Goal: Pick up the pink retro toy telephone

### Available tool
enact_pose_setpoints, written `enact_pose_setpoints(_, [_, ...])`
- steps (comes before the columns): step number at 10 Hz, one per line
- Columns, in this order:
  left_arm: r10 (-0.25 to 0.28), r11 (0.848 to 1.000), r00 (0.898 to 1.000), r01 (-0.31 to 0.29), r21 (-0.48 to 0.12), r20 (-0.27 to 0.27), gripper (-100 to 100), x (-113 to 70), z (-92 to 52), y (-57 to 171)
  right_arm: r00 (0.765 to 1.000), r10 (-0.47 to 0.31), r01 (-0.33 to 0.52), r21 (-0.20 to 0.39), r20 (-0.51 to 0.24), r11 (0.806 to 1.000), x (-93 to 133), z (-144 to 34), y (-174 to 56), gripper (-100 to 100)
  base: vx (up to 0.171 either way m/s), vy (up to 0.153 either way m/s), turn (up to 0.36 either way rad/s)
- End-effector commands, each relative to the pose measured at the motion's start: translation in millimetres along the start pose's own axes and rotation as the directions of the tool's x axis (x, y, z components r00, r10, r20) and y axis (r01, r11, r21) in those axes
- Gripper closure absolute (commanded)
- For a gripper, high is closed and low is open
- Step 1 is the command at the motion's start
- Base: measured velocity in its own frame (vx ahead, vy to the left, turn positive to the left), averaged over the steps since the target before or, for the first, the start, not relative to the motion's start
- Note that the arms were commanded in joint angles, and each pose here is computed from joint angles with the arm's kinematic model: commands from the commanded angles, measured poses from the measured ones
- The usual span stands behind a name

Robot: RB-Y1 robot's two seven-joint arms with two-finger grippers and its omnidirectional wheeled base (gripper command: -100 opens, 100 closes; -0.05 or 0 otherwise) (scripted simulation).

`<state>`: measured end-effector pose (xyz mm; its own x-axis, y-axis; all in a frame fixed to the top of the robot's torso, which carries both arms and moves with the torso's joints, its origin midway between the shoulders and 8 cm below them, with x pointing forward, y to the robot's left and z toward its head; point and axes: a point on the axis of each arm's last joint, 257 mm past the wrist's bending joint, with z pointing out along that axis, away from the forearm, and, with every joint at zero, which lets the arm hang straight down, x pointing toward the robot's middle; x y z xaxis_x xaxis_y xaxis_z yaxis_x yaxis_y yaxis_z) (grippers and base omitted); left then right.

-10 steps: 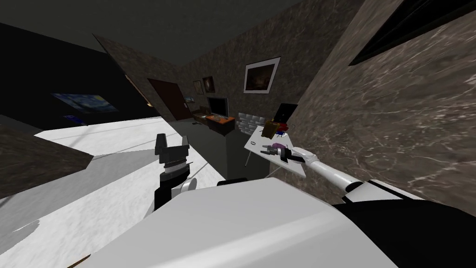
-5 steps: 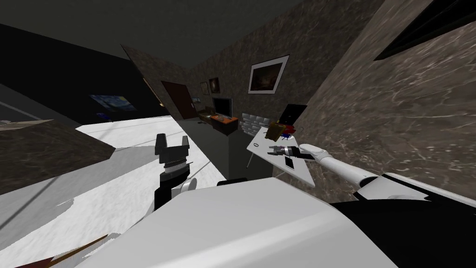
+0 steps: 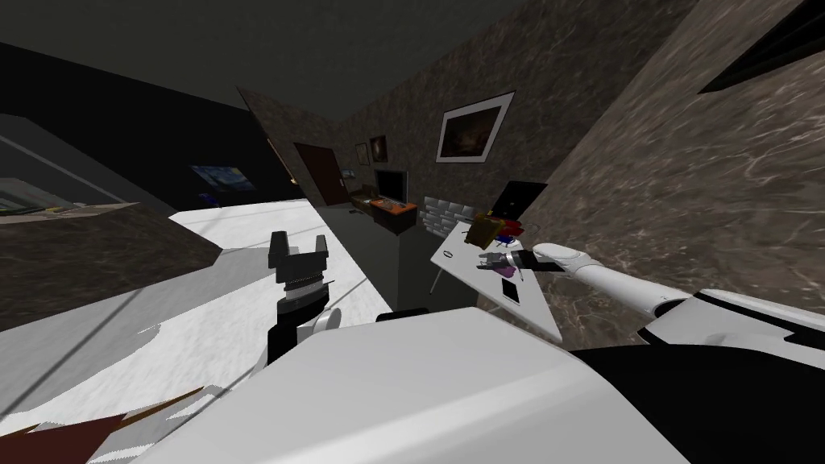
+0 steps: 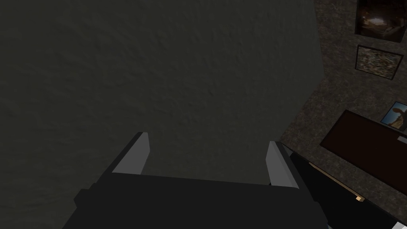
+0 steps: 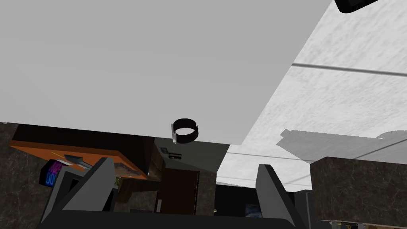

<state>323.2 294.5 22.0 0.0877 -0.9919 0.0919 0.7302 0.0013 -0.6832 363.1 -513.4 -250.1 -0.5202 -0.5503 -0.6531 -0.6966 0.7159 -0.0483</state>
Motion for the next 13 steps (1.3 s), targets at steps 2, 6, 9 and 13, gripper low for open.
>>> enact_pose_setpoints(2, [0.0,1.0,1.0,0.0,0.0,0.0,0,0.0,0.0,0,0.988,-0.003,0.011,0.051,-0.154,0.999,37,-40.0,-23,-100,0.053,-0.019,0.156])
enact_pose_setpoints(6, [0.0,1.0,1.0,0.0,0.0,0.0,0,0.0,0.0,0,0.93,0.046,-0.006,0.11,-0.364,0.994,101,-99.3,-42,-100,0.061,-0.033,0.108])
enact_pose_setpoints(9, [0.0,1.0,1.0,0.0,0.0,0.0,0,0.0,0.0,0,0.852,0.099,-0.043,0.119,-0.514,0.992,157,-137.7,-34,-100,0.078,-0.044,0.068])
enact_pose_setpoints(13, [0.0,1.0,1.0,0.0,0.0,0.0,0,0.0,0.0,0,0.807,0.126,-0.079,0.106,-0.577,0.991,188,-148.2,-19,-100,0.048,-0.033,0.034])
